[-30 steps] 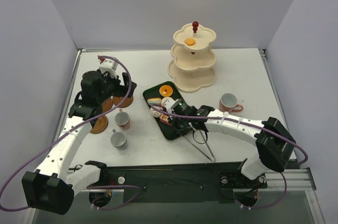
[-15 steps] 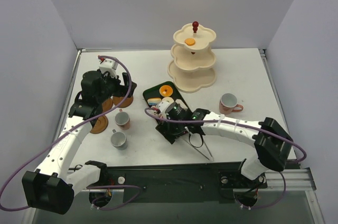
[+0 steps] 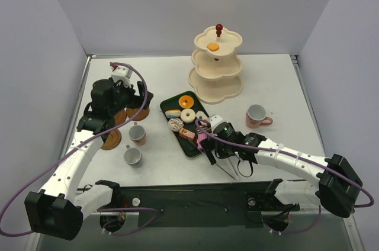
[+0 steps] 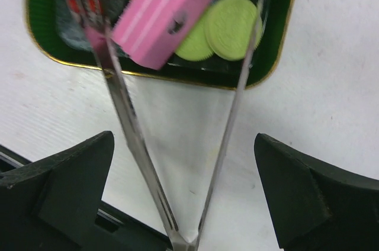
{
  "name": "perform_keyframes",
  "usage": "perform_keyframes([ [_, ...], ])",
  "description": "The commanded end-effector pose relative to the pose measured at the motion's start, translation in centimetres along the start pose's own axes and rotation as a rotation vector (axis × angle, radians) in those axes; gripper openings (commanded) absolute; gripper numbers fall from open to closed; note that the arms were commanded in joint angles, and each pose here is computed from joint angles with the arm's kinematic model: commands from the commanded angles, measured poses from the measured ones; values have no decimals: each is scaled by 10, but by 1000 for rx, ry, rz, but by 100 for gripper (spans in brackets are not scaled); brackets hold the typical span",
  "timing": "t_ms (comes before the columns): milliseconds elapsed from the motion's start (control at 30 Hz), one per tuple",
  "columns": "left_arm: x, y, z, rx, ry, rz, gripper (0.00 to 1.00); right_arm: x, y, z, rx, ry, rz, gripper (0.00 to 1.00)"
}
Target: Serve the afternoon tea
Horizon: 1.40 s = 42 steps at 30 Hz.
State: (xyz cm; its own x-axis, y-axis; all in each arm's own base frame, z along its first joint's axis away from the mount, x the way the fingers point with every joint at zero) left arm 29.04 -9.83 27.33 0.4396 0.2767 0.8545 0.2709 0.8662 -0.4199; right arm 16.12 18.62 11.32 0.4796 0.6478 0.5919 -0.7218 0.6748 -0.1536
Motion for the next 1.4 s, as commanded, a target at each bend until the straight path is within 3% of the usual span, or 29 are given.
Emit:
perform_keyframes([
  [0, 21, -9, 5, -32, -63, -12, 91, -11, -8, 2, -13, 0, -101, 100],
  [367, 20, -8, 5, -26, -65, -14, 93, -18, 4, -10, 73, 29, -102, 98],
  [800, 20, -7, 3, -20, -55, -15, 94, -25, 12, -26, -1, 133, -70, 94],
  [867, 19, -7, 3, -18, -54, -16, 94, -26, 13, -28, -9, 145, -78, 91],
  [1167, 19, -7, 3, -18, -59, -19, 94, -24, 15, -25, -29, 191, -85, 60],
  [1367, 19, -6, 2, -18, -55, -17, 94, -6, 12, 5, -60, 172, -96, 54],
])
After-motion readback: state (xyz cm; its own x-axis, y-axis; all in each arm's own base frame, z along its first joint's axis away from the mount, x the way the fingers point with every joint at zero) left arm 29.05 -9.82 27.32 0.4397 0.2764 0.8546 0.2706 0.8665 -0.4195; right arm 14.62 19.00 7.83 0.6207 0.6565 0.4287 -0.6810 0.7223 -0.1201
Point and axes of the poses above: each gripper's point midway between its finger pads, its own z axis back along the fingers, its own y axis along the line the jaws close on, x = y × z, the point moved 6 cm from there along z, back along the fingers, and after that the axes turned 12 degrees about z, right-handed, at the moved point
